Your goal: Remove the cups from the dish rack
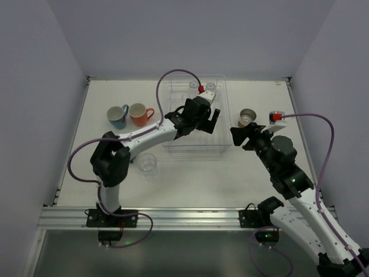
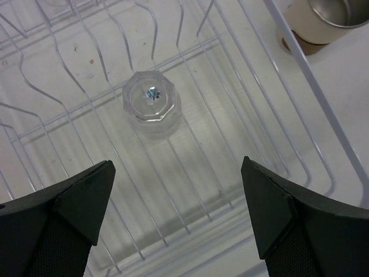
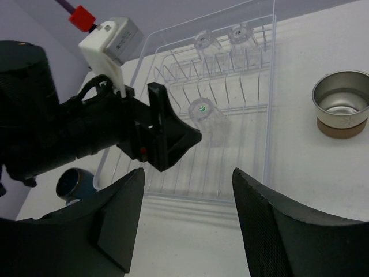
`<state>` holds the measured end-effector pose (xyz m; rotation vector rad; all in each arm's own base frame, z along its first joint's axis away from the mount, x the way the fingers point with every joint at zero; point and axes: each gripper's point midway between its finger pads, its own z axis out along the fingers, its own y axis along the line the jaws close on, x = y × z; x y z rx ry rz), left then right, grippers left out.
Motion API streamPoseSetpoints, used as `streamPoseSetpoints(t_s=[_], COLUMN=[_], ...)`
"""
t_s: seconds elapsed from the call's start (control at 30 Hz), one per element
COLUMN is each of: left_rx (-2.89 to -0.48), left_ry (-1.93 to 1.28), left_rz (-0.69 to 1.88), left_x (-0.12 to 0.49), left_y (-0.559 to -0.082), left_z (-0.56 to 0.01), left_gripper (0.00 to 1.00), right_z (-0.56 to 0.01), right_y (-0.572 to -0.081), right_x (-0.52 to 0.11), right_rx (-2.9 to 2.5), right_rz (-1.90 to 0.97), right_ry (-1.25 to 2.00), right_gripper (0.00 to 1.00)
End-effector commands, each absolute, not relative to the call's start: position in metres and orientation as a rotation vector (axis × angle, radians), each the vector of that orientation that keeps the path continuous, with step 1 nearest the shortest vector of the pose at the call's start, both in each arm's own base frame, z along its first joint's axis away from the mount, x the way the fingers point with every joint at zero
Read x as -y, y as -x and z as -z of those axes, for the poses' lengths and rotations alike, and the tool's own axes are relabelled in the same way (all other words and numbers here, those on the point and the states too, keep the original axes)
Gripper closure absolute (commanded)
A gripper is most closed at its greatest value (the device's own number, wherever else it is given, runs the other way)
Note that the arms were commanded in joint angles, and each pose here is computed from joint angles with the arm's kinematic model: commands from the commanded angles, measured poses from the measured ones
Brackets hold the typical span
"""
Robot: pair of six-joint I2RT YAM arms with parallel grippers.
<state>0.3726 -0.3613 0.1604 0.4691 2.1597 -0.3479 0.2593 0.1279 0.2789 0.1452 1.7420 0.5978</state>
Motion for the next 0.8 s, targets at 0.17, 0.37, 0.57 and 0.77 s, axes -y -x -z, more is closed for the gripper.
streamPoseSetpoints(t_s=[0.17,0.37,0.57,0.77], left_rx=[-2.076,-2.081,-2.105,-2.117], left_ry=[-0.46,-0.488,-0.483,-0.472], left_rz=[0.04,-0.051,-0.021,0.021], left_x=[0.357,0.362,0.368,0.366], left_y=[-0.426,-0.447,-0.459,-0.466], left_z=[-0.156,-0.129,-0.112,-0.103], left_gripper=[0.01,0.03,0.16,0.2], right_z=[-0.293,-0.298,-0.302,-0.297], right_y=[-0.248,-0.24,-0.237,-0.234], right_x=[-0.122,-0.12,-0.122,-0.135], right_rx=[-1.664,-1.636,-1.627,-1.653], right_rz=[-0.644,-0.665,-0.683,-0.741], right_ry=[-0.172,-0.161,-0.141,-0.099], right_gripper=[0.36,0.36,0.36,0.37])
